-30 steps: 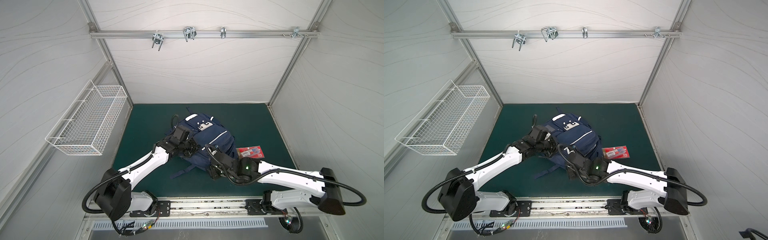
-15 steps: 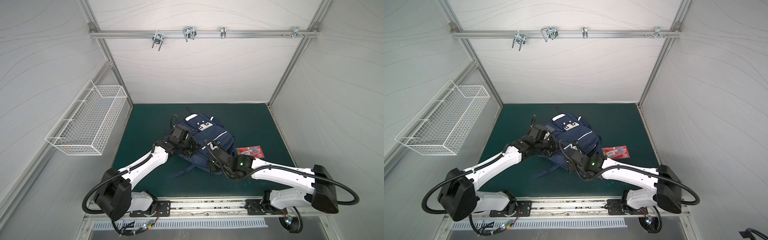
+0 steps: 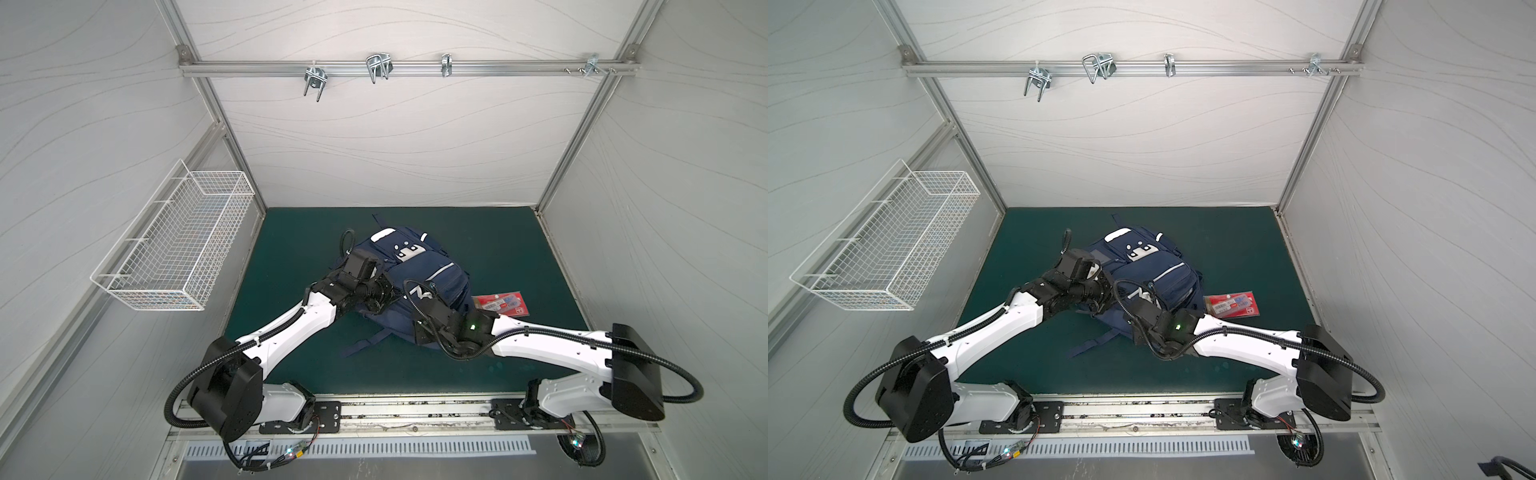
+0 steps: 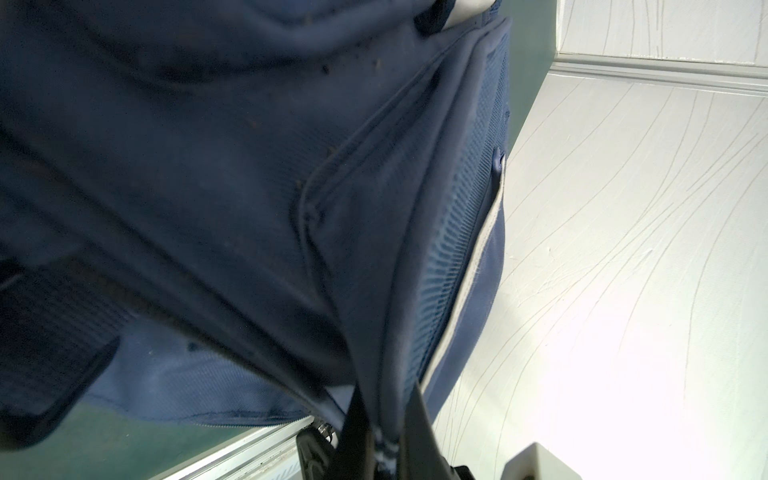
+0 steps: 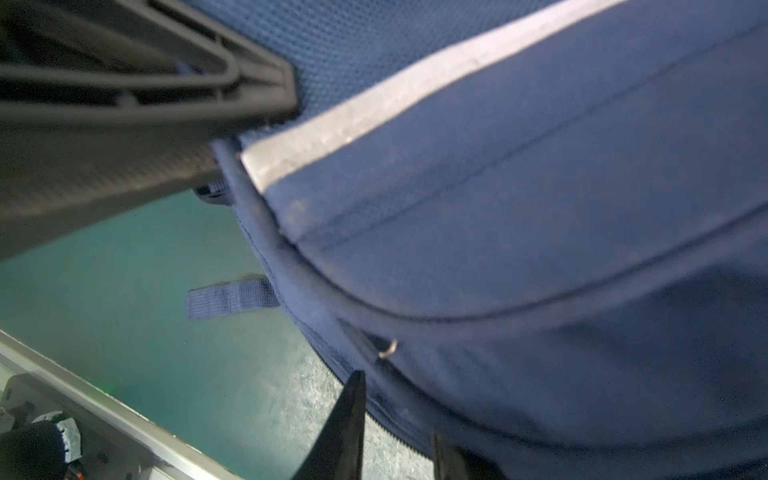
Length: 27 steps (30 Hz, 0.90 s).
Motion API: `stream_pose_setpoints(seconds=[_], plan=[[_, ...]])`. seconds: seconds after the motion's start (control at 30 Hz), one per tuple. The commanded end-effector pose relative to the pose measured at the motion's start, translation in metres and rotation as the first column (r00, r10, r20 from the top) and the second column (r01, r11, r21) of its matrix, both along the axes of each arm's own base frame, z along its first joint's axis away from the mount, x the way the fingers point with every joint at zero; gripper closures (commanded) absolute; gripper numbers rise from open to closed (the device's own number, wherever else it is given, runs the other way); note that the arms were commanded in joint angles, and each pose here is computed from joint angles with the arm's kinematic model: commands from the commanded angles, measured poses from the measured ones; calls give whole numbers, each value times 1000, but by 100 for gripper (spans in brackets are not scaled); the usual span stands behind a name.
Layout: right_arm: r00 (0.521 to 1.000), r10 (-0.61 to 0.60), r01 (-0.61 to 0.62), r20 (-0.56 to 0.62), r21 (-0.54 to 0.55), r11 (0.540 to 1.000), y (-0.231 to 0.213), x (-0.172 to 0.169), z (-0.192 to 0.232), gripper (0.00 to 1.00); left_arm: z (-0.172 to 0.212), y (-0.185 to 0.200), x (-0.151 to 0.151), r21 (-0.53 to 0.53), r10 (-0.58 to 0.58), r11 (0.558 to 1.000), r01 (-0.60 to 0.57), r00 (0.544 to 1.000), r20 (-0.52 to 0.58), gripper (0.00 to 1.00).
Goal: Pack the student bag
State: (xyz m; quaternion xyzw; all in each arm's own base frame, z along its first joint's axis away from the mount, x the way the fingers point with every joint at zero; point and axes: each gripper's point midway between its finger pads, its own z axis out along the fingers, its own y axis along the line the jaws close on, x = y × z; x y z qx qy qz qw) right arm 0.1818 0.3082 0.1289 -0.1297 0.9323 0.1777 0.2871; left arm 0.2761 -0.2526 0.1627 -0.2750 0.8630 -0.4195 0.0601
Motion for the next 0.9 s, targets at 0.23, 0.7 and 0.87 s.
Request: stream_pose_setpoints(seconds=[0.23, 0.7, 0.87], plan=[[1000, -16, 16, 15, -14, 1000, -5, 4, -2, 95, 50, -5, 30, -109, 21, 994, -3, 985, 170, 100], [984, -46, 11, -173, -196, 981, -92, -34, 0, 100, 22, 32, 39, 79, -1, 997, -17, 975, 220, 100], [966, -148, 99, -212, -224, 969, -131, -6, -17, 100, 12, 48, 39, 123, 10, 992, -36, 979, 206, 100]])
